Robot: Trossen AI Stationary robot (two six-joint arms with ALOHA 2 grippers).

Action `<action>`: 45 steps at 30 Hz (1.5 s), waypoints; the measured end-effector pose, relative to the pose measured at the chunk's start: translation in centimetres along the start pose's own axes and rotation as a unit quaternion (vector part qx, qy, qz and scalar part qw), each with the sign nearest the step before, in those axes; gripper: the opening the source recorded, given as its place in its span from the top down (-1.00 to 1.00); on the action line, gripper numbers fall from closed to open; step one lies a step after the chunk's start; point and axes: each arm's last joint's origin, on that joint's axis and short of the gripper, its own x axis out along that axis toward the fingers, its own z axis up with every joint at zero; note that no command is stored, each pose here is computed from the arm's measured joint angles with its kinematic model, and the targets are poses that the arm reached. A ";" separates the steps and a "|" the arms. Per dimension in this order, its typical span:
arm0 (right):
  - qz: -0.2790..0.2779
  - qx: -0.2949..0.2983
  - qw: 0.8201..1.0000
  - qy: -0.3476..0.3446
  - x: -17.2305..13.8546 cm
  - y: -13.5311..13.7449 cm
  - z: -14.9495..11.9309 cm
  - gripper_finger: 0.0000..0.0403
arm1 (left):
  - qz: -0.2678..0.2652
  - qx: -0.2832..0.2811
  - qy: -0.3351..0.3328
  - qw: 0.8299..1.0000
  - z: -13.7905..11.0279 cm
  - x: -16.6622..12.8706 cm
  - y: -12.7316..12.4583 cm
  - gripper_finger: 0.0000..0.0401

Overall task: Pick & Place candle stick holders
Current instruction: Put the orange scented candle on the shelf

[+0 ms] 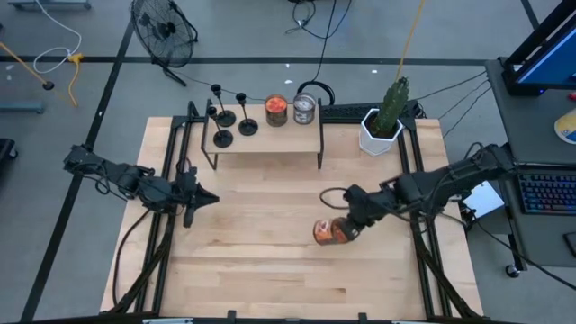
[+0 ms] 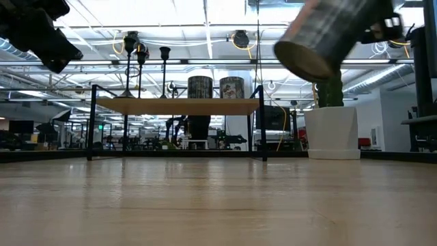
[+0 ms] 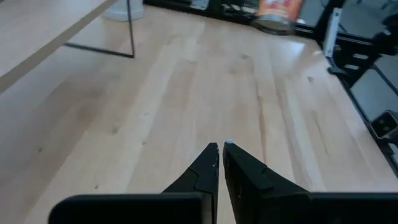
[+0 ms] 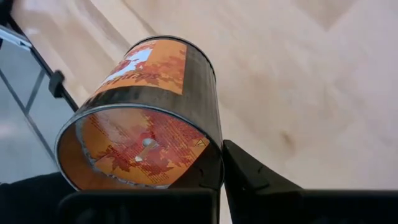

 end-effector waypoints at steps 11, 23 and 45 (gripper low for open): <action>-0.003 -0.060 0.996 -0.062 -1.4 1.1 6.5 1.00 | -0.065 0.046 -0.035 0.996 0.3 -1.5 0.2 0.86; -0.022 -0.093 0.986 -0.135 -6.6 -0.5 12.3 1.00 | -0.067 0.048 -0.042 0.996 -0.1 -2.4 0.7 0.86; 0.004 -0.128 0.959 -0.254 -8.2 -2.8 18.8 1.00 | -0.085 0.049 -0.052 0.994 0.1 -2.5 0.5 0.86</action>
